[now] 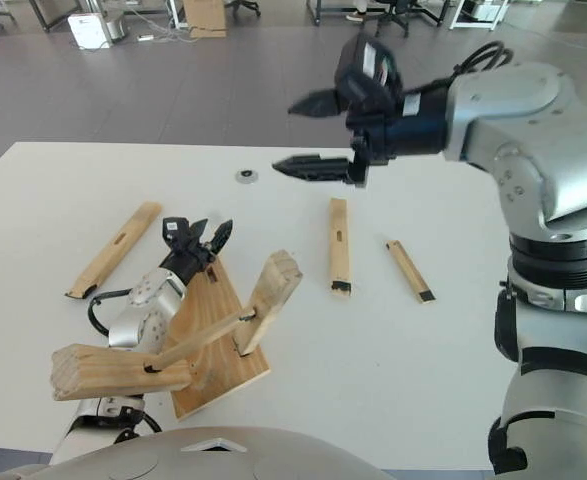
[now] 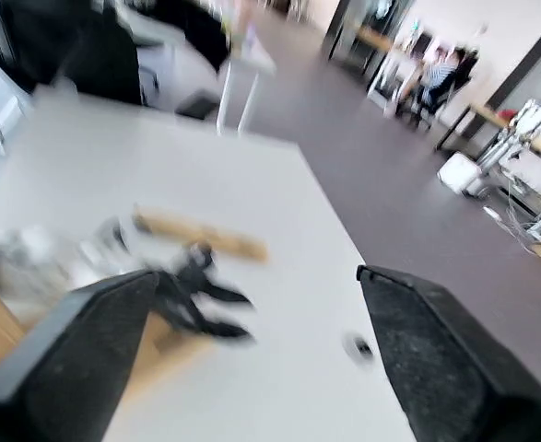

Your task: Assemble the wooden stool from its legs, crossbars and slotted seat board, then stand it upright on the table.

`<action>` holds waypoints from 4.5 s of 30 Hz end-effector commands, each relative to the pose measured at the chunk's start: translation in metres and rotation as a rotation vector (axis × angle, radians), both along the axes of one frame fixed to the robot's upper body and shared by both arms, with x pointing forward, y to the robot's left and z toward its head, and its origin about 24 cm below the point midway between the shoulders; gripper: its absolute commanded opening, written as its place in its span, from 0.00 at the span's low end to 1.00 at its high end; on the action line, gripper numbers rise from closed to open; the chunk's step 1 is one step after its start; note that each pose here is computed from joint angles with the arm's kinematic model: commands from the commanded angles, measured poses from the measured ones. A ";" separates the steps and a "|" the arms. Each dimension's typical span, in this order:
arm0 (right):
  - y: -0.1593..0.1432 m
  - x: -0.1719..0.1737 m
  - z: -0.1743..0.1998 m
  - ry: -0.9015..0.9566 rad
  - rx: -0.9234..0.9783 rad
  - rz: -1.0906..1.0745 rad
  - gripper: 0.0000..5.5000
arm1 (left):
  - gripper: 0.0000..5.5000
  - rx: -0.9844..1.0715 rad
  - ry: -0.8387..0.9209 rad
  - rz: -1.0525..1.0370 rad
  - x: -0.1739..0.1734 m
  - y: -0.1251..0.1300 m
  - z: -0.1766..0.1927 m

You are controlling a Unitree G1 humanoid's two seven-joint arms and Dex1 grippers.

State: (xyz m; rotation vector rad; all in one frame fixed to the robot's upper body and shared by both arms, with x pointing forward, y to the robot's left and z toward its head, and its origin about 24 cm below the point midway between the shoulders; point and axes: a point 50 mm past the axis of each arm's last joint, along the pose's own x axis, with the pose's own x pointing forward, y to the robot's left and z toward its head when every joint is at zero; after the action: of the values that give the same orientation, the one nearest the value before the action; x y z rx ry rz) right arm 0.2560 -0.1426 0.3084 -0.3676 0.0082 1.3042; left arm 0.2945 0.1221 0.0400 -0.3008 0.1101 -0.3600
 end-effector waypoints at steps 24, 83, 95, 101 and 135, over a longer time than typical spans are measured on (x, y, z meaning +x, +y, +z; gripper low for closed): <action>0.029 -0.013 -0.071 -0.168 0.046 -0.287 0.74 | 0.63 0.069 -0.155 0.065 0.009 0.017 0.030; 0.040 0.024 -0.026 0.082 0.711 -0.397 0.74 | 0.63 0.405 -0.078 0.149 -0.052 0.080 -0.009; 0.047 -0.007 -0.144 0.522 0.426 -0.601 0.74 | 0.63 0.374 -0.073 0.207 -0.058 0.083 -0.008; 0.024 0.011 -0.068 0.459 0.785 -0.410 0.74 | 0.63 0.362 -0.076 0.200 -0.055 0.077 -0.008; 0.031 -0.045 -0.274 0.320 -0.225 -0.576 0.74 | 0.63 1.273 -0.137 -0.878 -0.020 0.140 0.006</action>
State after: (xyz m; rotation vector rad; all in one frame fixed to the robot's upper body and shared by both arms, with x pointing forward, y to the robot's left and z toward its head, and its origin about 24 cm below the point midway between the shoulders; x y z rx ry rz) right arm 0.2027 -0.1163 0.0380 -0.4073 0.4857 0.8646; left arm 0.2881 0.2789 0.0580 1.1240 0.3193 -0.9477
